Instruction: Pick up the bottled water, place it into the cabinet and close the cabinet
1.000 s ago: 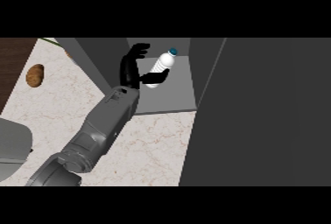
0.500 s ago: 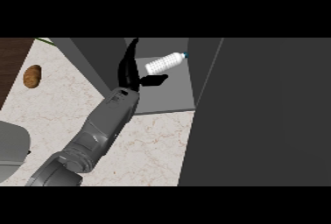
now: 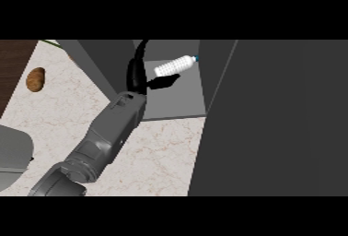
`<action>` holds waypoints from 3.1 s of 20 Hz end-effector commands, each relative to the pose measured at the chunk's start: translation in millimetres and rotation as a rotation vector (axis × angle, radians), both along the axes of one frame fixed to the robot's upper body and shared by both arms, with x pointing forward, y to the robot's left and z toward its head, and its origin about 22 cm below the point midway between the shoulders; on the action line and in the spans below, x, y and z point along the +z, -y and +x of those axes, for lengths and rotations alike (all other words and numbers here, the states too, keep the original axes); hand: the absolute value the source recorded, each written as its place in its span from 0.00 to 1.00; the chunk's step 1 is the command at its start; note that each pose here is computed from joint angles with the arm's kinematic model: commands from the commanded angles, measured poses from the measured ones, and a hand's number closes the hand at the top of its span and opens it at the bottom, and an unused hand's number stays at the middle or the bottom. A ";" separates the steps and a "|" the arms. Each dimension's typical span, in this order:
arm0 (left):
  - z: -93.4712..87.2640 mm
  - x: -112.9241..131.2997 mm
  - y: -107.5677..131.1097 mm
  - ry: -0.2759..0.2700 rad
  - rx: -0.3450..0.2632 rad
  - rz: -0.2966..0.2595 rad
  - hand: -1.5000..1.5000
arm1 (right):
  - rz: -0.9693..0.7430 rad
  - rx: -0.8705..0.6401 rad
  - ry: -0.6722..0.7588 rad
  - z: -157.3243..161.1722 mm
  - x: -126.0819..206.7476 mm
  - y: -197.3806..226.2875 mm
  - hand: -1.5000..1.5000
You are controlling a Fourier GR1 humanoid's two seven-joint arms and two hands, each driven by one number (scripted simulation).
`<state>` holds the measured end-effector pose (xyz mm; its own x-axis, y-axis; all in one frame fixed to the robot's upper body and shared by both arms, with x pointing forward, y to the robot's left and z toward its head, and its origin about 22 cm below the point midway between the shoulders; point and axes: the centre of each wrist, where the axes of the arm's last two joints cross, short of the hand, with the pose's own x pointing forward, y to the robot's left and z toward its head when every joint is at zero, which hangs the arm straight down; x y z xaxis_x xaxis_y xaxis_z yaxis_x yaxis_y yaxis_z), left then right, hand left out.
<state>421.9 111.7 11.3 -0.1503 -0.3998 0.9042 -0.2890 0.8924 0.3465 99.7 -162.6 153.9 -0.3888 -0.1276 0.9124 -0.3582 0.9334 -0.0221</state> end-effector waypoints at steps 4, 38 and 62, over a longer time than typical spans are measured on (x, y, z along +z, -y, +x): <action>1.0 7.7 1.6 0.138 -0.191 -0.235 1.00 | 0.034 0.039 -0.002 -11.7 10.0 2.1 0.00; -160.9 -26.0 -47.8 0.080 -0.567 -0.695 1.00 | -0.133 0.077 -0.006 -14.5 13.5 6.9 1.00; -306.0 42.2 -172.7 0.152 -0.469 -0.658 1.00 | -0.101 0.258 0.003 39.2 56.7 -96.6 1.00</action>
